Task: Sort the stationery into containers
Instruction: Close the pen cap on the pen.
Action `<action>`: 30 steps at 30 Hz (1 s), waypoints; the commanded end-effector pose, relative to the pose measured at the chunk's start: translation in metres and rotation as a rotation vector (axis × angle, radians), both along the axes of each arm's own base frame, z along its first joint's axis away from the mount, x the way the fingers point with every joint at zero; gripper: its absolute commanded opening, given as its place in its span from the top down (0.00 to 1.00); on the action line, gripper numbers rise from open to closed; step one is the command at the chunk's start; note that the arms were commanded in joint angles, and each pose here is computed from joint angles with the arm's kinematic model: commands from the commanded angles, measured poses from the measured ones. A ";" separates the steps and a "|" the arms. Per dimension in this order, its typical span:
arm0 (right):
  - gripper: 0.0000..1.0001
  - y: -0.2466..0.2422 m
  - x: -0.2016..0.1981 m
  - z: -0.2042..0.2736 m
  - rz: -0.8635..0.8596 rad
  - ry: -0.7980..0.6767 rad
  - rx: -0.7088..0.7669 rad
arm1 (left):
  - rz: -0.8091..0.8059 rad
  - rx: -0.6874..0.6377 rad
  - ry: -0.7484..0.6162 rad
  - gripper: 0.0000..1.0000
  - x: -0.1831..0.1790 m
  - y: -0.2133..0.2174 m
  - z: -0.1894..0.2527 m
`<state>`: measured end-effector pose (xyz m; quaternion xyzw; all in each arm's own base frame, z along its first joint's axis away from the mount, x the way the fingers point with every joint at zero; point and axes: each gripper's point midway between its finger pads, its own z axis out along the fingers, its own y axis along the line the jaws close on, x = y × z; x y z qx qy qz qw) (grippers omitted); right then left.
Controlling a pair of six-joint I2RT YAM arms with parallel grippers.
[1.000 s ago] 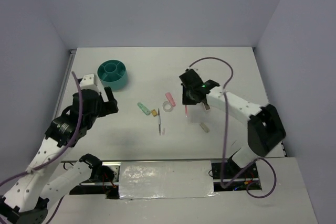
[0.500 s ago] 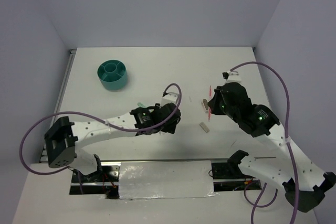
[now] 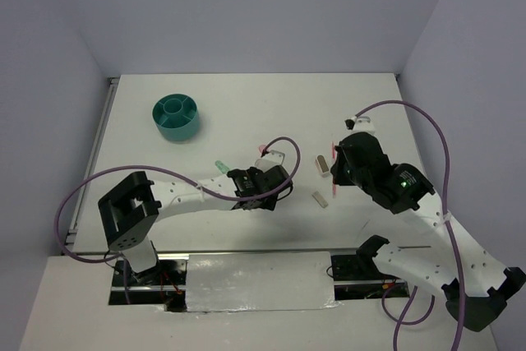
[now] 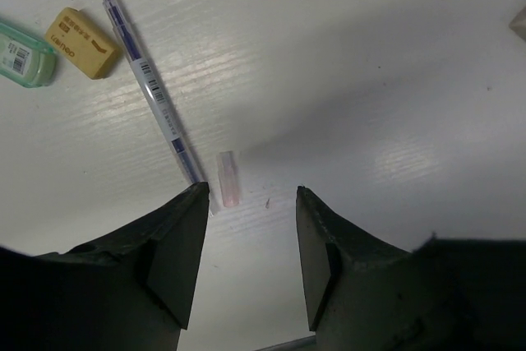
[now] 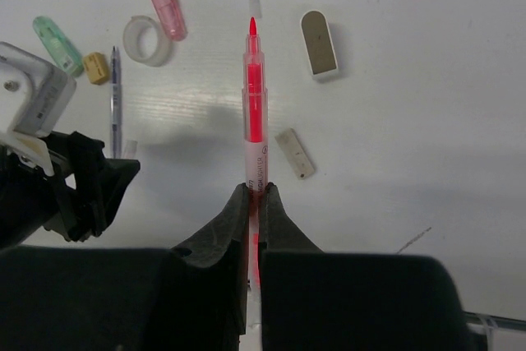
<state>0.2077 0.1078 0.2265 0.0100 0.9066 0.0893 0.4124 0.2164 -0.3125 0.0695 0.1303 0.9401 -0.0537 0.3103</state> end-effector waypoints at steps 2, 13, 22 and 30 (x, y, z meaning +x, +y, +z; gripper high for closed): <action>1.00 0.000 0.002 -0.006 0.011 -0.001 -0.029 | 0.034 -0.005 -0.017 0.41 0.015 0.005 -0.005; 1.00 0.002 0.004 -0.016 0.026 0.021 -0.047 | 0.060 0.034 0.008 0.42 0.018 0.010 -0.030; 1.00 0.001 0.003 -0.022 0.030 0.038 -0.070 | 0.070 0.049 0.033 0.45 0.012 0.016 -0.042; 1.00 0.002 0.004 -0.025 0.034 0.045 -0.075 | 0.065 0.047 0.043 0.45 0.010 0.016 -0.046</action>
